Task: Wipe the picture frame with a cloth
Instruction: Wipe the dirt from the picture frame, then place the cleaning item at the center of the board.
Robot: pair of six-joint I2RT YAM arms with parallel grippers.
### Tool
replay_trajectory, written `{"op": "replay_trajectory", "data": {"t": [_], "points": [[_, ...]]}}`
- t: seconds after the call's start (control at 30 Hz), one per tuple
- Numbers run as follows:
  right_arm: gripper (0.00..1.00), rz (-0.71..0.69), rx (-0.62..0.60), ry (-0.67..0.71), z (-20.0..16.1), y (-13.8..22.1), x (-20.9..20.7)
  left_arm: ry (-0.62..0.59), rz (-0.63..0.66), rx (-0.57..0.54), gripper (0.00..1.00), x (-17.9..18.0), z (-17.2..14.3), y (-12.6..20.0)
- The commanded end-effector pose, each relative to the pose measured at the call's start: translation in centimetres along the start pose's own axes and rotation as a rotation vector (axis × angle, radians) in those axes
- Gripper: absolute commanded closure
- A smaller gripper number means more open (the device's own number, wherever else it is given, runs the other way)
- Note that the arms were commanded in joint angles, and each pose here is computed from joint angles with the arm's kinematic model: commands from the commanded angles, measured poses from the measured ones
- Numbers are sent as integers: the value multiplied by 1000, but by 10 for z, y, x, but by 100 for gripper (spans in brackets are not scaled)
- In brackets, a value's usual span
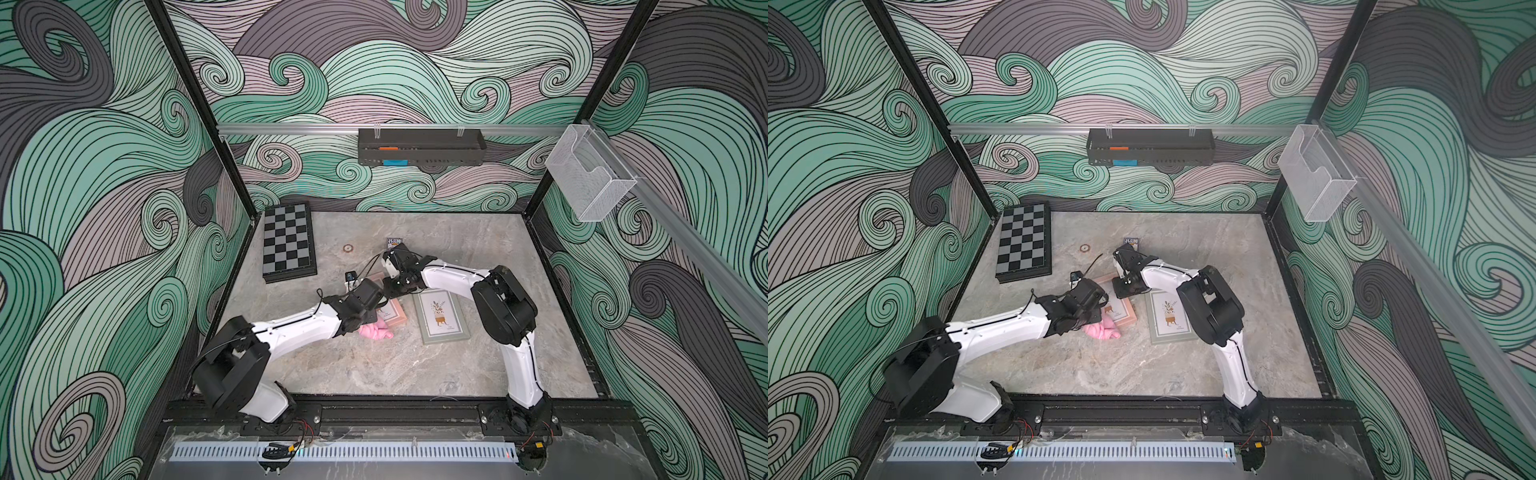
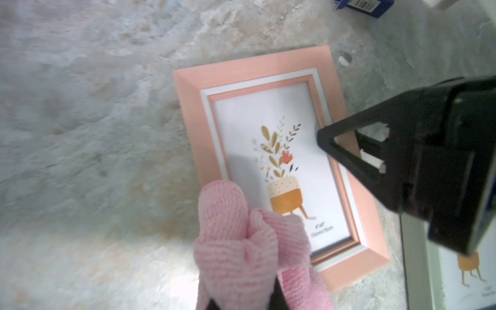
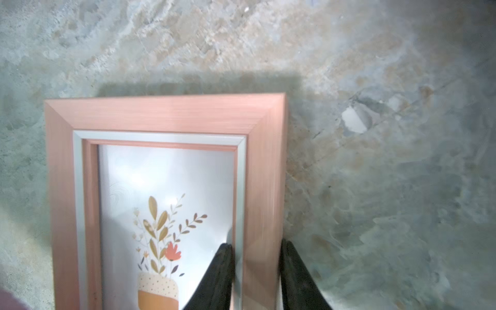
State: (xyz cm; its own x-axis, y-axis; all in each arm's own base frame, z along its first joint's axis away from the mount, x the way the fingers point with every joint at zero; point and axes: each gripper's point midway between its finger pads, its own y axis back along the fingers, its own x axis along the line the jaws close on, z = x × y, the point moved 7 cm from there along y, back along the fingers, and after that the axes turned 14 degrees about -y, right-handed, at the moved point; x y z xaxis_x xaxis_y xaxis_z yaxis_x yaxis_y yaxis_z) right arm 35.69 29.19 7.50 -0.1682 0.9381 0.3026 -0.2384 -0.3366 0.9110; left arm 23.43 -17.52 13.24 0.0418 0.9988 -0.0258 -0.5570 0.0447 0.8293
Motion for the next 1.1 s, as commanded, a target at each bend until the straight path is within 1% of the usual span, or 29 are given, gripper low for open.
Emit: {"op": "replay_trajectory", "data": {"t": [0.0,0.13,0.27,0.37,0.43,0.53,0.6,0.8,0.83,0.87,0.9,0.93,0.97,1.0,1.03,1.07], "points": [[68,-178,262,-48,-57,-25,-43,18,149,-8,100,34,-10,21],[68,-178,283,-72,-62,-22,-43,30,260,-132,100,54,4,45],[66,-193,291,-96,-77,-19,-45,52,373,-183,100,74,10,55],[64,-227,285,-93,-89,-13,-46,118,410,-169,100,89,9,48],[63,-245,278,-92,-97,-8,-45,172,391,-158,100,97,7,38],[57,-231,258,-90,-96,-5,-40,221,349,-156,100,102,5,21],[54,-203,251,-86,-90,-2,-34,225,333,-142,100,103,6,12],[45,-128,201,-63,-72,14,-15,224,358,-78,100,104,5,-10],[44,-121,189,-54,-69,18,-13,232,367,-62,98,104,3,-11],[43,-118,183,-45,-67,21,-11,235,368,-50,88,105,3,-12],[42,-111,176,-34,-65,24,-9,236,369,-38,72,104,2,-11],[41,-106,170,-26,-63,27,-8,238,373,-32,52,105,3,-9],[40,-102,166,-19,-62,29,-6,238,379,-30,36,106,4,-7],[39,-97,162,-8,-61,31,-5,243,391,-30,25,107,5,-2],[38,-94,158,-1,-59,32,-3,255,409,-35,12,110,6,4],[38,-91,152,4,-58,34,-2,263,426,-43,5,112,7,10]]}}
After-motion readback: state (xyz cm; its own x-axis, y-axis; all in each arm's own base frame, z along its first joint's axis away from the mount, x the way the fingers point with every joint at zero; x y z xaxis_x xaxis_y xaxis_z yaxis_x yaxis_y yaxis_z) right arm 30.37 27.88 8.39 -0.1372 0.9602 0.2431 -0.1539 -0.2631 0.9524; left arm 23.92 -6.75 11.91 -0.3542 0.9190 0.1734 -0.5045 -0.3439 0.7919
